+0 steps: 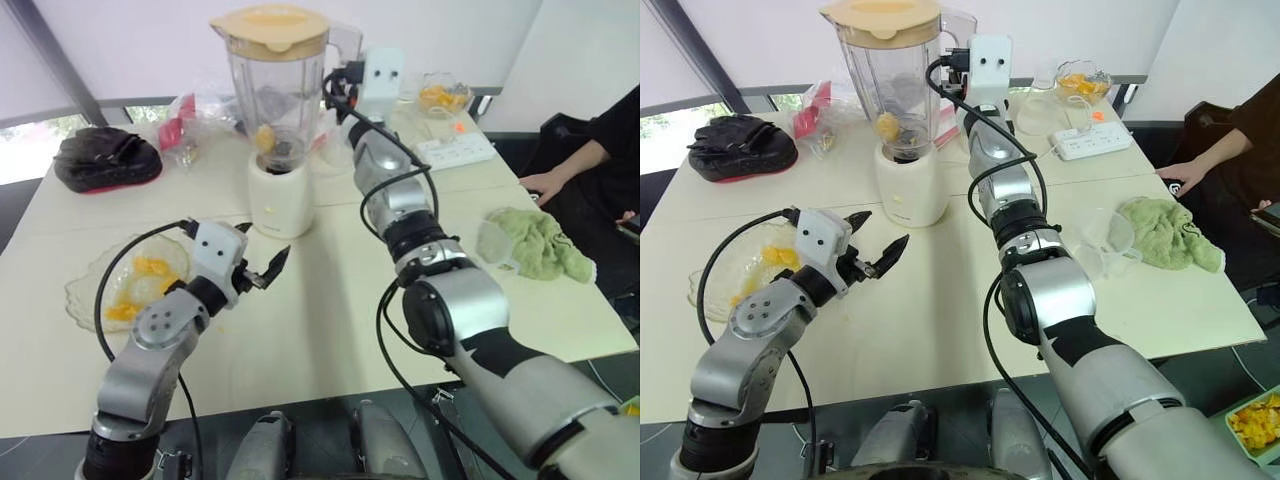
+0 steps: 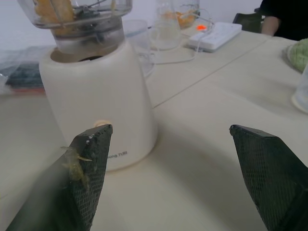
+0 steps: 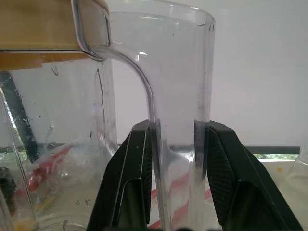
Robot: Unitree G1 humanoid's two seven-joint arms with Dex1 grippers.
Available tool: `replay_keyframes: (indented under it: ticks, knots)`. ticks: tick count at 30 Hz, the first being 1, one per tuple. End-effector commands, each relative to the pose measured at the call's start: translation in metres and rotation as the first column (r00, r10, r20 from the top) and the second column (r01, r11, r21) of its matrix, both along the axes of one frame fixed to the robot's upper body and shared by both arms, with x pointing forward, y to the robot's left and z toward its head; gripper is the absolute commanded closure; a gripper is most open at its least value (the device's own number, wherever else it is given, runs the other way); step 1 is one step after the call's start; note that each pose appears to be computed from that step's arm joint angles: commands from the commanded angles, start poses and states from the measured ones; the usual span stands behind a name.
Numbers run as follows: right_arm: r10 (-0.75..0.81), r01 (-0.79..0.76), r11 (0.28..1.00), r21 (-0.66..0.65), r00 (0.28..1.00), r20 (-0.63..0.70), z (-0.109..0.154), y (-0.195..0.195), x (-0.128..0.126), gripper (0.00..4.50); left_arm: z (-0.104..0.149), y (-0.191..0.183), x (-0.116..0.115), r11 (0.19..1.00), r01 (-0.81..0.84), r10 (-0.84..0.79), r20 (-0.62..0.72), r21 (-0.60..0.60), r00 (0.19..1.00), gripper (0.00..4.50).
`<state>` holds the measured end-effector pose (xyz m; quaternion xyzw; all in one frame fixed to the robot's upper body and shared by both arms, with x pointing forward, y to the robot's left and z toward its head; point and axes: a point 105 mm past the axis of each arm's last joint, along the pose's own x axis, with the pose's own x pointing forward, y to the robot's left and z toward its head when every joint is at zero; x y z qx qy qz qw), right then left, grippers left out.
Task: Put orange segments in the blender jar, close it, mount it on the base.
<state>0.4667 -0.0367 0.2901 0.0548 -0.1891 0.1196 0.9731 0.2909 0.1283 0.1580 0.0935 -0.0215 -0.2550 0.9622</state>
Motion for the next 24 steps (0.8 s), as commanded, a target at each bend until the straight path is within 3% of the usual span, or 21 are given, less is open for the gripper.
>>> replay_keyframes:
  ticks: [1,10,24]
  knots:
    - [0.03,-0.032,0.999,0.025,0.997,0.07,0.019,0.012,-0.008,3.13,0.008,-0.003,-0.003,1.0,0.013,-0.014,0.051,0.005,0.999,0.41]
    - [0.046,-0.047,0.999,0.01,0.997,0.058,0.013,0.02,-0.009,3.13,0.003,-0.001,-0.006,1.0,-0.005,0.005,0.051,0.002,0.999,0.41]
    - [-0.036,0.038,0.999,-0.024,0.996,0.083,0.011,-0.007,-0.002,3.13,0.001,-0.006,-0.005,1.0,0.011,-0.011,0.054,0.005,0.998,0.41]
